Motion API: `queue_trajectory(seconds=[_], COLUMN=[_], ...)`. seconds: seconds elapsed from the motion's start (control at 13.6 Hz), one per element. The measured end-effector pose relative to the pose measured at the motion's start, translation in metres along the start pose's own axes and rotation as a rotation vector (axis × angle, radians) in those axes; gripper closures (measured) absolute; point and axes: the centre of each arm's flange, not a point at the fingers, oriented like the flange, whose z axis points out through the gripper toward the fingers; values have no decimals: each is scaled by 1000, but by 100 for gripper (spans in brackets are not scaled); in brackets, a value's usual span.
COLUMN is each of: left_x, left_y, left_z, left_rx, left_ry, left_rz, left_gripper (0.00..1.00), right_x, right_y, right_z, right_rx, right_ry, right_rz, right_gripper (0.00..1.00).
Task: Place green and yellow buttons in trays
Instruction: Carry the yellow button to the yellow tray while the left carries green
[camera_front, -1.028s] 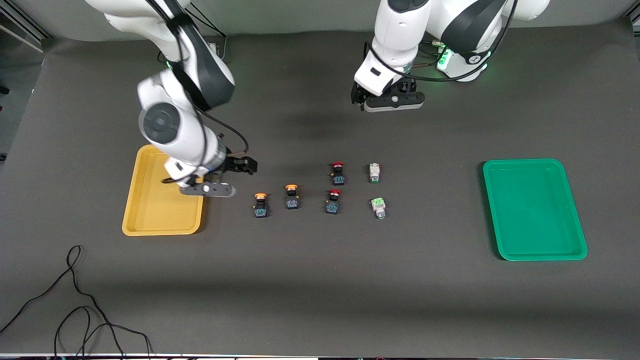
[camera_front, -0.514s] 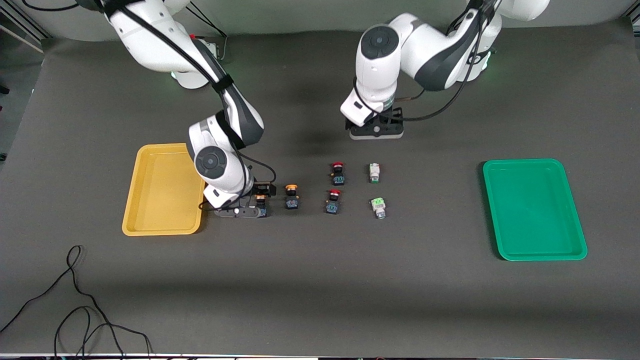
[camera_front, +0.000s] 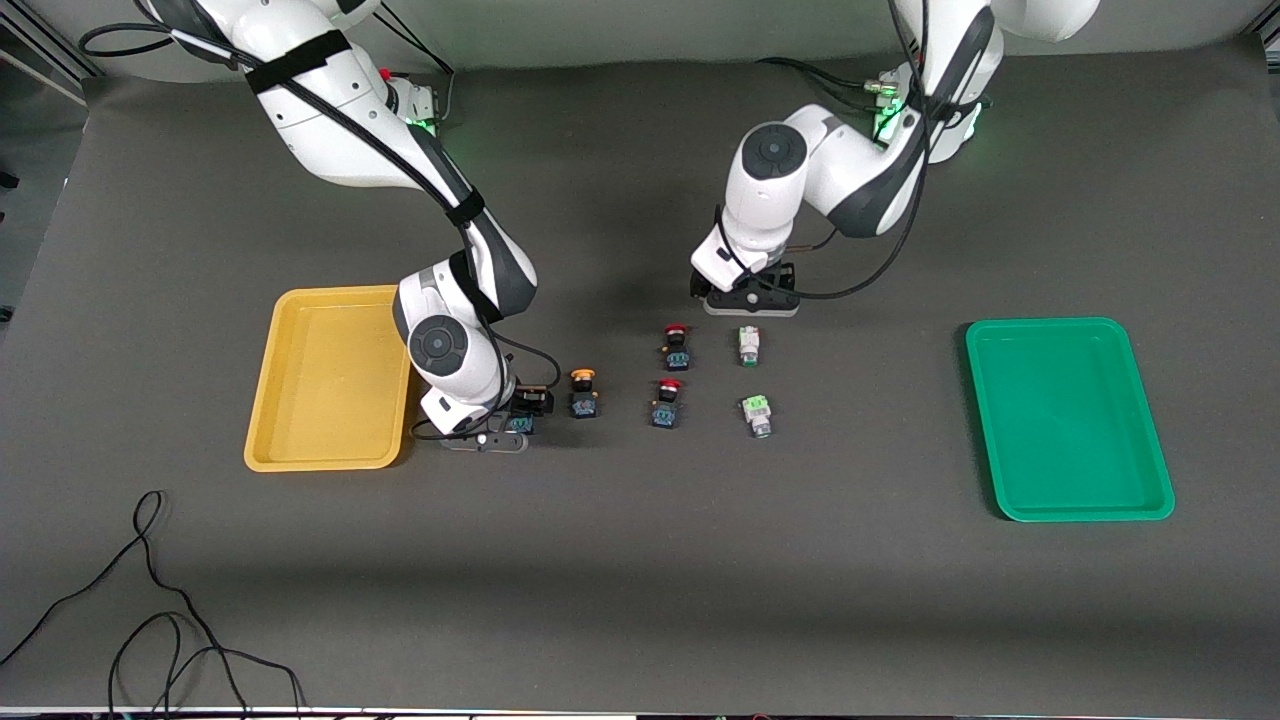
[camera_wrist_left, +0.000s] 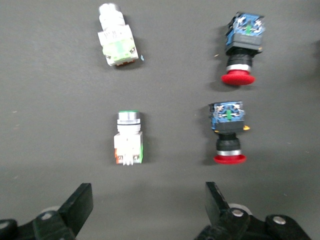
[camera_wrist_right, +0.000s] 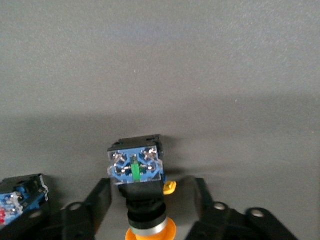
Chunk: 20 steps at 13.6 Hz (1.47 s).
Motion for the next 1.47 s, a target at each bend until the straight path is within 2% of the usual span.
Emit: queue_trajectory(seconds=[0.07,0.15,0.22,0.29,0.44,0.73,0.81,1.03,1.17,1.47], left_x=[-2,-3,-3,-3,-3,4,6,9,14,42], left_y=[-4,-6,-9,-12,-18,-31,-31,-28,-25,-26], left_z=[14,28,41,55,77,88,87,84,80,58], left_rx=[-7,-16,-23,-27,-22,-15,-16,-24,-31,-11], left_ry=[2,4,6,3,-11,-19,-17,-9,1,-6], left_rz=[10,15,14,12,5,-20,-22,-21,-23,-56], left_gripper=[0,0,0,0,0,4,9,46,67,67], right_x=[1,3,5,11,24,29,24,14,15,18], right_y=[1,2,4,9,21,49,66,143,206,300], right_z=[-1,-2,-4,-11,-41,-168,-200,-267,-283,-241], right_rx=[0,0,1,3,4,17,13,20,42,61], right_ry=[2,4,8,11,-22,-99,-123,-193,-218,-261], right_rz=[2,4,7,15,44,87,80,6,-58,-119], right_gripper=[43,53,56,56,56,56,56,56,56,56])
